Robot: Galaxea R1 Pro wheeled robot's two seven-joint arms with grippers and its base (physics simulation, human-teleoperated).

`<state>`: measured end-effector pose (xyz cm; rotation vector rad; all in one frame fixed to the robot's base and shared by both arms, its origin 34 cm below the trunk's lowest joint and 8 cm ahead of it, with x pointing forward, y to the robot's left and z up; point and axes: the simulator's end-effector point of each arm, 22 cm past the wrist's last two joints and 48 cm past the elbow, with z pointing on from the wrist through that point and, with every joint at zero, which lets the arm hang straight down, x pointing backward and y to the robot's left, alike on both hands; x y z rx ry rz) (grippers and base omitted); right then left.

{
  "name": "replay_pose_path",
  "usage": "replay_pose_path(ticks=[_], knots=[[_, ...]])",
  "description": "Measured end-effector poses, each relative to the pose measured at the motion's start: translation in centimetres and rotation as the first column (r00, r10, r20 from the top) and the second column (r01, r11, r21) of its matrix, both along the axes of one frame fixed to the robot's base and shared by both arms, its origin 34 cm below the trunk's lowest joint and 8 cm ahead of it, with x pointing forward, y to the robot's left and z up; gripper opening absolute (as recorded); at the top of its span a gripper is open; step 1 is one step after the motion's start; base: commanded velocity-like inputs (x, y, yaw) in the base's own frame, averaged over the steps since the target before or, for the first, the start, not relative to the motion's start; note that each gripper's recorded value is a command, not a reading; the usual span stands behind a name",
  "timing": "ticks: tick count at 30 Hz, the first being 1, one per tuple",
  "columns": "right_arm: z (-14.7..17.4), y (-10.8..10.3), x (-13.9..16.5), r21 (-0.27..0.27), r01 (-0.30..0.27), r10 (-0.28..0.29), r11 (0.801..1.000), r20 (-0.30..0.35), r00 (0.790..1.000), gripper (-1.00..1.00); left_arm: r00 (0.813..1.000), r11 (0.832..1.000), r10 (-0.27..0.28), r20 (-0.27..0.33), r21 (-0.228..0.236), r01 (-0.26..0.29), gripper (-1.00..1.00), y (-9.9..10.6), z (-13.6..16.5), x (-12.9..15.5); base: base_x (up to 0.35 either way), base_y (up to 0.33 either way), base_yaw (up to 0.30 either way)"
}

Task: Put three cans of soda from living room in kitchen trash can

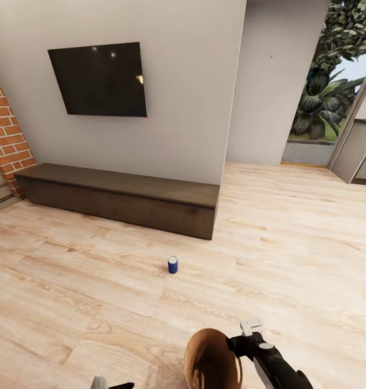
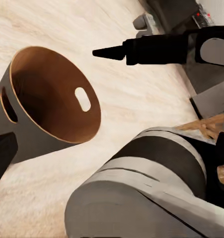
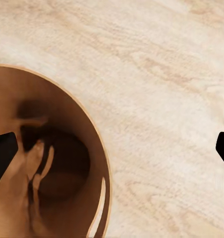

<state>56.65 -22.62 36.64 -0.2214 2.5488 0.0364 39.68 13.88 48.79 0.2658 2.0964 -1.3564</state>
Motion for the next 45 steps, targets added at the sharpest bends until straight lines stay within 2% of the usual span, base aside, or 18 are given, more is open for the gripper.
replay_pose_path(ticks=[3,12,42,45], knots=[[0.2,0.0,0.3,0.001,-0.001,0.001,1.000,0.007,1.000,1.00,1.000,1.000,-0.004,0.009,-0.015,0.004,1.00,0.1,0.5,0.0,0.000,0.000,0.000],[0.4,0.1,0.5,0.001,-0.001,0.001,1.000,0.012,1.000,1.00,1.000,1.000,0.000,0.014,-0.021,0.001,1.00,0.3,0.7,0.1,0.000,0.000,0.000],[0.4,0.0,0.4,0.001,-0.001,0.001,1.000,0.011,1.000,1.00,1.000,1.000,0.005,0.012,-0.017,-0.004,1.00,0.6,0.6,0.1,0.000,0.000,0.000],[0.4,0.0,0.4,0.001,-0.001,0.001,1.000,0.011,1.000,1.00,1.000,1.000,0.009,0.014,-0.009,-0.009,1.00,1.0,0.5,0.2,0.000,0.000,0.000]])
